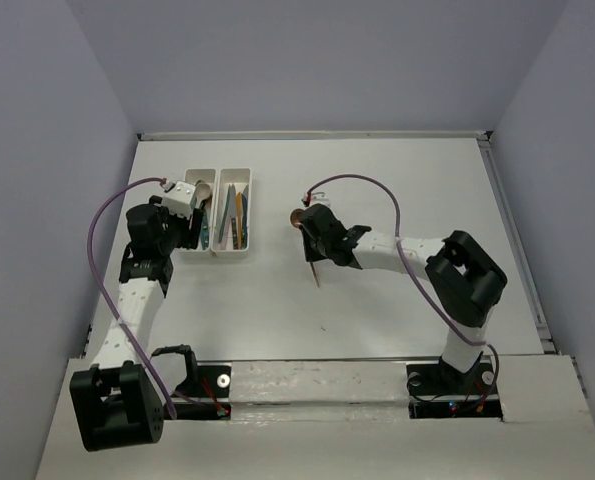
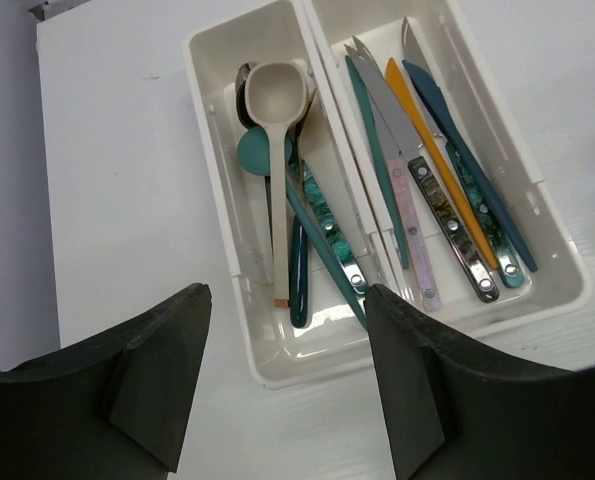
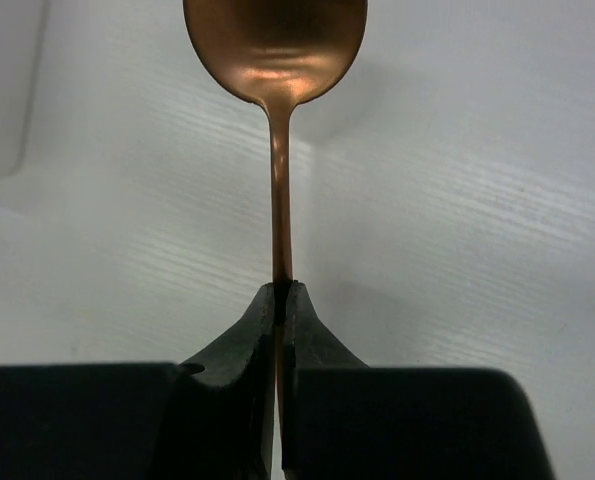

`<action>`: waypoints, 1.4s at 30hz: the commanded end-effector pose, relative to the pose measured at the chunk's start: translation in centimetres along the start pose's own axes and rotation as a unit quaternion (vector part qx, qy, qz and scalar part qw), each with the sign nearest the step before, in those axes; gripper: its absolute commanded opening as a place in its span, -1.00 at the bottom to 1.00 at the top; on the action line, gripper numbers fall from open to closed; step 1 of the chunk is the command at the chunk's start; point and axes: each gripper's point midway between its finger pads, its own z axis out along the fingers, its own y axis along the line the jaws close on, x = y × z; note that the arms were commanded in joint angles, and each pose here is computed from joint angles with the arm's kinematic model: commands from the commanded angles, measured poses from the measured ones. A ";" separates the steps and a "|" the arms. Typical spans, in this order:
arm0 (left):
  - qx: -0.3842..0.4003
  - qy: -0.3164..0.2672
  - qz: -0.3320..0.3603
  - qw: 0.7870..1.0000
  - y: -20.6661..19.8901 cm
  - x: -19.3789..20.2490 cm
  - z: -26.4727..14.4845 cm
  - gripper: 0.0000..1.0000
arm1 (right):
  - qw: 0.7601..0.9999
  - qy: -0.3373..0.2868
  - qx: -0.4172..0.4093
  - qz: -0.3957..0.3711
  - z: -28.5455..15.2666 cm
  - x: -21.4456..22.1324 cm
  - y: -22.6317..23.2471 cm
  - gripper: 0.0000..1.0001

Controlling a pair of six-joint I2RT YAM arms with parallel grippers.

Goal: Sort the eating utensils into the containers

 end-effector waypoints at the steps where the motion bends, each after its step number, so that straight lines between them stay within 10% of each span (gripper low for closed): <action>1: 0.046 -0.041 0.008 0.998 -1.3 -3.9 -1.0 0.48 | 0.984 -0.167 -0.056 0.042 -3.0 -9.8 3.5 -1.00; 15: 0.230 -0.116 -0.004 0.966 -12.2 -11.4 -2.9 0.54 | 0.934 -0.305 -0.176 0.066 -8.6 -18.0 11.6 -1.00; 42: 0.189 -0.175 -0.153 0.954 -11.2 -14.6 -0.5 0.22 | 0.917 -0.310 -0.244 0.063 -10.2 -18.4 16.3 -1.00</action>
